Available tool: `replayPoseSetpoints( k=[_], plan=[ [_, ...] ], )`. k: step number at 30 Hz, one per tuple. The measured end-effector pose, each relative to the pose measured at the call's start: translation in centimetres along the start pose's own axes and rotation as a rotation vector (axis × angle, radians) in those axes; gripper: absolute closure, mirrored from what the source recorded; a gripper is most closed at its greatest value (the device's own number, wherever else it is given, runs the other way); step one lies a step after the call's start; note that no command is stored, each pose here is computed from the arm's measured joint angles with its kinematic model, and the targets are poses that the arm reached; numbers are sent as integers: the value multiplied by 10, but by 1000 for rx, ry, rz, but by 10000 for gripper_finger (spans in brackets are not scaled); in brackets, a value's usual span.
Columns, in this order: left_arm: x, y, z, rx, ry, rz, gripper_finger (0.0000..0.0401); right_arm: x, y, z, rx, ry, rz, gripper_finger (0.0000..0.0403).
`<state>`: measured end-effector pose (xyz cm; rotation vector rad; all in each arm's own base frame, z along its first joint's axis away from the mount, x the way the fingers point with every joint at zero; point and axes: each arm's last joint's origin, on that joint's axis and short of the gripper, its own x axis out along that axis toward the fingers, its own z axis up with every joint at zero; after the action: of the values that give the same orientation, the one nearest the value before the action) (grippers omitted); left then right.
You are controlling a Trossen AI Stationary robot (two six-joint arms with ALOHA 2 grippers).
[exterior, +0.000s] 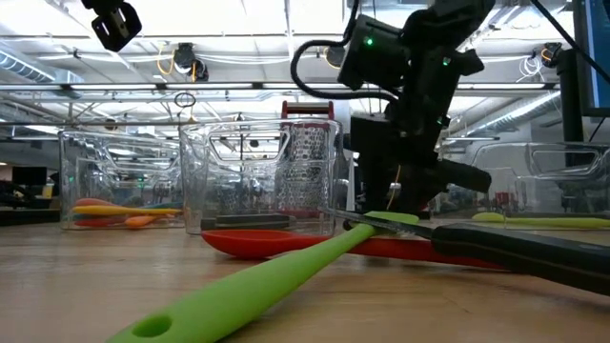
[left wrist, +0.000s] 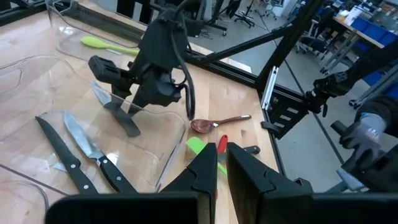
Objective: Pick & Place Kitchen Items
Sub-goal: Put the black knife into the middle transparent bin
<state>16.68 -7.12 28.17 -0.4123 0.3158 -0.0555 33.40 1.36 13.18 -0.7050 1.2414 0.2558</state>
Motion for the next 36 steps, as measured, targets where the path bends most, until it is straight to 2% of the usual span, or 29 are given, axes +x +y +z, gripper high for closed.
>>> replayPoseSetpoints(
  k=[5, 11, 16, 20, 25, 27, 33, 36],
  plan=[
    [2, 1, -1, 0, 8, 10, 364, 19, 8, -5, -16, 76, 54, 253],
    [8, 1, -3, 5, 21, 21, 364, 25, 13, -9, -24, 128, 93, 328],
    [12, 1, -6, 4, 42, 33, 364, 26, 14, -8, -27, 139, 69, 349],
    [15, 1, -8, 6, 49, 37, 364, 24, 21, -5, -86, 196, -1, 364],
    [15, 0, -7, 1, 40, 31, 364, 18, 33, -1, -161, 238, -21, 397],
    [15, -1, -5, -2, 27, 23, 364, 15, 39, -1, -181, 236, 15, 400],
    [15, -2, -3, -10, 6, 10, 364, -3, 43, 8, -184, 193, -49, 401],
    [15, -3, -2, -13, -2, 3, 364, -8, 40, 8, -136, 187, -94, 402]
  ],
)
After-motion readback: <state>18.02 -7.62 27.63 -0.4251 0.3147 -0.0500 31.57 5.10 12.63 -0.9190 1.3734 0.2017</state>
